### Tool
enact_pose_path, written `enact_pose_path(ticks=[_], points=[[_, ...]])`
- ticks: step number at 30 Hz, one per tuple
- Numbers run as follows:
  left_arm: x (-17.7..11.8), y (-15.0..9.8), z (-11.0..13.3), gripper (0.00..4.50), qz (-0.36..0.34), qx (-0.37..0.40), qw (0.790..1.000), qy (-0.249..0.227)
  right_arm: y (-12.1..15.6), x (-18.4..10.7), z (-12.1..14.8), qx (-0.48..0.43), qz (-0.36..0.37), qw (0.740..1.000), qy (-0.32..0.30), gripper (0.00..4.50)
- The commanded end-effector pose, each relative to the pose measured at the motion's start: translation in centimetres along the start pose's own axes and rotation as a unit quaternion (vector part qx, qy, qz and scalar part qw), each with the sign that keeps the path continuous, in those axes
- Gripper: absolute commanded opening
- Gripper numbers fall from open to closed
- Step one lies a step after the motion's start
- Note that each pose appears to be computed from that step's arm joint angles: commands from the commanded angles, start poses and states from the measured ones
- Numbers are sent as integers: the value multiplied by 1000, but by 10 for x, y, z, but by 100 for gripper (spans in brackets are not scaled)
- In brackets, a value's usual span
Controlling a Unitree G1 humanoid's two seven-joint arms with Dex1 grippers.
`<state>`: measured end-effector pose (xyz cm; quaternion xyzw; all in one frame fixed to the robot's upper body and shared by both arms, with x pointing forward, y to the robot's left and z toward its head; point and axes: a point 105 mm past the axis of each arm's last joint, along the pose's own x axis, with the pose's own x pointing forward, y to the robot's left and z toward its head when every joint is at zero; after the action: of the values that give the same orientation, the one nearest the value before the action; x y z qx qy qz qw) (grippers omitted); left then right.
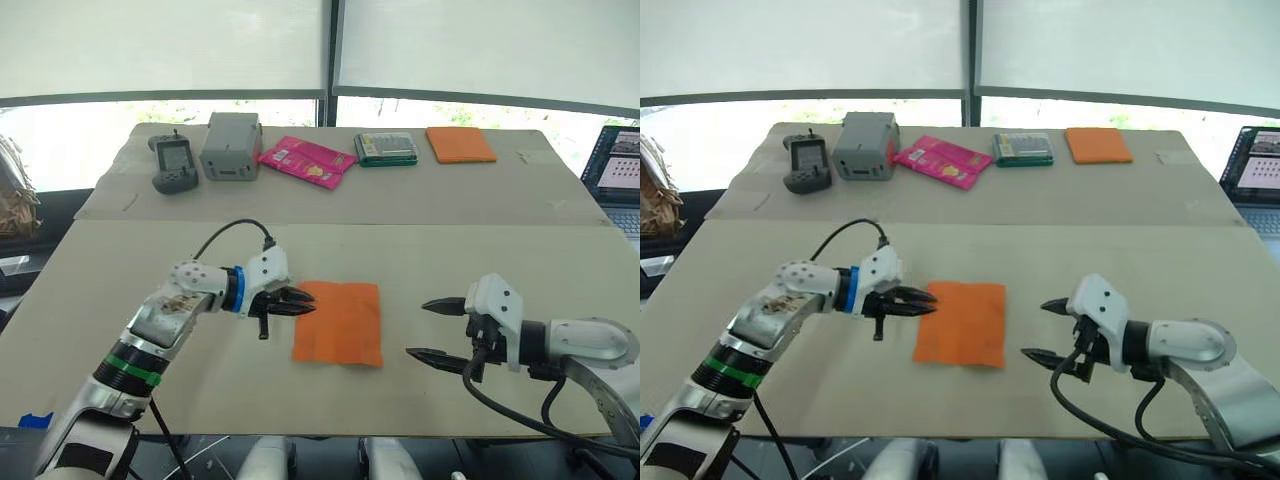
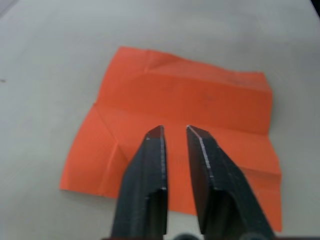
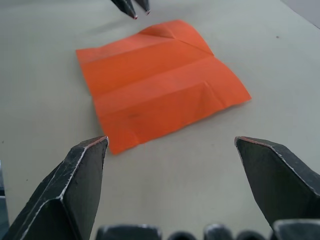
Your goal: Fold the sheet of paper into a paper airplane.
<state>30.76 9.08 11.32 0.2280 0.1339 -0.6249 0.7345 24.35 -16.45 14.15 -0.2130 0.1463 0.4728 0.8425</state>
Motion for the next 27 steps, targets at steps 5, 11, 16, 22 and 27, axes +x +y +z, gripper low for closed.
enact_pose_path(ticks=[5,11,16,22,27], points=[[22,-9,-16,2,-43,31,998,46,-27,9,3,-31,-70,997,15,450],[19,-5,-28,0,-16,13,998,64,-50,22,-6,-52,-79,994,47,302],[20,-9,-36,0,-13,8,997,73,-65,46,-2,-88,-68,993,49,134],[24,-15,-39,0,-5,-4,997,71,-49,70,-10,-91,26,994,52,2],[26,-20,-40,0,1,-9,997,71,-41,79,2,-69,57,996,9,2]])
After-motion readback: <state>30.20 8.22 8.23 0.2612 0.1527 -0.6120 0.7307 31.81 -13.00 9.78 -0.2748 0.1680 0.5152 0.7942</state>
